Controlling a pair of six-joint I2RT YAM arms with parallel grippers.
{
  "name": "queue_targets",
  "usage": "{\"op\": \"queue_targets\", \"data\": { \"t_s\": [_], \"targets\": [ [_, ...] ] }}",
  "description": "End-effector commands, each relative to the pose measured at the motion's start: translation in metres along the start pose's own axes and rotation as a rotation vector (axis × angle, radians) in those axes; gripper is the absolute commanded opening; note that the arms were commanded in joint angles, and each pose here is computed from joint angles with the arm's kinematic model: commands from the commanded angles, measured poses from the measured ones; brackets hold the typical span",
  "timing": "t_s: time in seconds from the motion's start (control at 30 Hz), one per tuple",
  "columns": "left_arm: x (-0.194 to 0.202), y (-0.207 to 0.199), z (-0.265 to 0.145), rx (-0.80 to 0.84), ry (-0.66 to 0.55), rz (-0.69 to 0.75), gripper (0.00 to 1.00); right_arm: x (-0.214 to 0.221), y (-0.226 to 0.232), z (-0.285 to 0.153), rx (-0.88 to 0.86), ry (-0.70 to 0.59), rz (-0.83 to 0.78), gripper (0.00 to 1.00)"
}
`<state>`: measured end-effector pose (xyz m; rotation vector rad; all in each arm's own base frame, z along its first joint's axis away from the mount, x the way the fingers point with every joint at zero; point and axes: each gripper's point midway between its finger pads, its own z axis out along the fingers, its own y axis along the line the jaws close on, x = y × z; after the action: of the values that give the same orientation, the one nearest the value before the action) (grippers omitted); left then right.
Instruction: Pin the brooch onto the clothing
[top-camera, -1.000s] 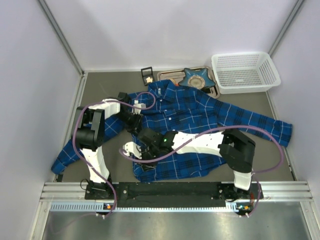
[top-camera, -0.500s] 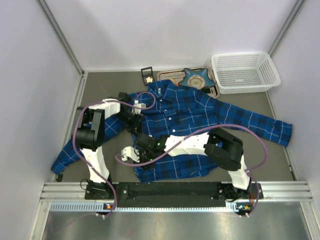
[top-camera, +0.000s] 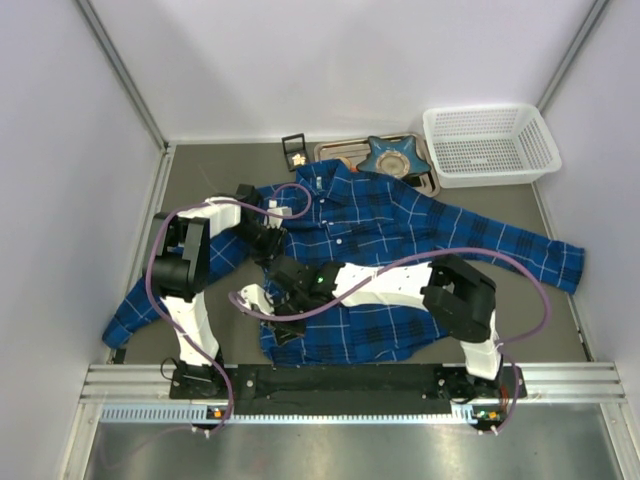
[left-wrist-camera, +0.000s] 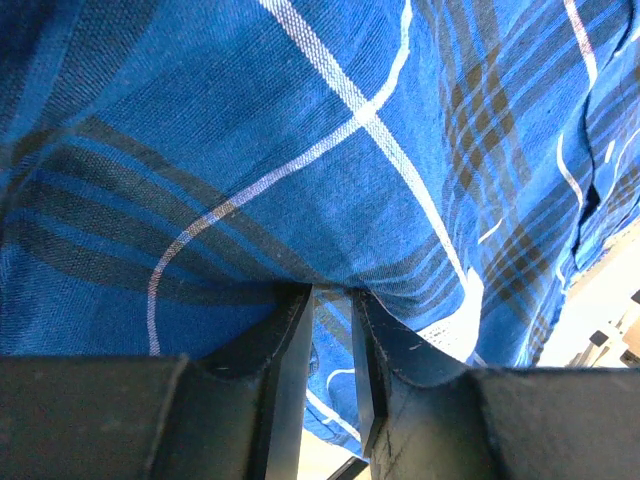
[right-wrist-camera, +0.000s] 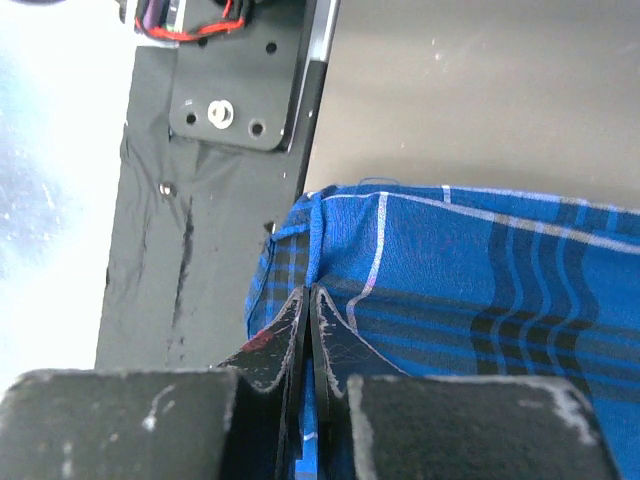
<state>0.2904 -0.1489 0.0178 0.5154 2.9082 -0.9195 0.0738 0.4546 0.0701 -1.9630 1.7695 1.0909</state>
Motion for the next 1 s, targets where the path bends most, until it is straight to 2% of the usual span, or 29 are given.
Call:
{"op": "queue_targets", "data": {
  "t_s": [0.0,0.03,0.1,0.13,0.27,0.3,0.37,0.4,0.43,0.5,0.6,0.67,0.73,0.97],
  "targets": [
    [-0.003,0.052,0.024,-0.188,0.011,0.089,0.30,-0.018,0.016,0.014,-0.140,-0.029,0.038,0.01],
    [-0.003,0.053,0.024,-0.188,0.011,0.090,0.30,-0.013,0.011,0.024,-0.143,-0.010,0.058,0.11],
    [-0.002,0.053,0.024,-0.194,0.013,0.088,0.31,-0.007,0.008,0.030,-0.144,0.016,0.079,0.17],
    [-0.002,0.054,0.024,-0.195,0.014,0.091,0.31,-0.005,0.006,0.032,-0.138,0.024,0.083,0.24],
    [0.000,0.054,0.023,-0.197,0.020,0.092,0.31,0.001,0.006,0.027,-0.129,0.040,0.085,0.28],
    [-0.001,0.053,0.022,-0.196,0.016,0.095,0.32,0.004,0.006,0.023,-0.127,0.045,0.085,0.36],
    [-0.004,0.051,0.019,-0.194,0.005,0.102,0.34,-0.014,0.003,-0.005,-0.111,-0.016,0.084,0.43],
    [-0.008,0.048,0.017,-0.189,-0.009,0.108,0.36,-0.017,0.003,-0.018,-0.110,-0.031,0.107,0.50],
    [-0.012,0.044,0.011,-0.186,-0.027,0.119,0.40,-0.026,0.004,-0.034,-0.114,-0.064,0.107,0.52],
    [-0.019,0.035,0.002,-0.170,-0.050,0.137,0.43,-0.041,0.000,-0.084,-0.072,-0.130,0.096,0.60],
    [-0.034,0.018,-0.018,-0.149,-0.104,0.194,0.49,-0.039,-0.007,-0.148,0.002,-0.188,0.072,0.64],
    [-0.037,0.005,-0.035,-0.139,-0.126,0.234,0.52,-0.013,-0.010,-0.177,0.050,-0.152,0.127,0.64],
    [-0.038,-0.006,-0.051,-0.130,-0.153,0.295,0.54,0.031,-0.025,-0.210,0.160,-0.089,0.183,0.64],
    [-0.001,-0.032,-0.068,-0.039,-0.164,0.461,0.55,0.191,-0.052,-0.261,0.399,0.169,0.441,0.56]
  ]
}}
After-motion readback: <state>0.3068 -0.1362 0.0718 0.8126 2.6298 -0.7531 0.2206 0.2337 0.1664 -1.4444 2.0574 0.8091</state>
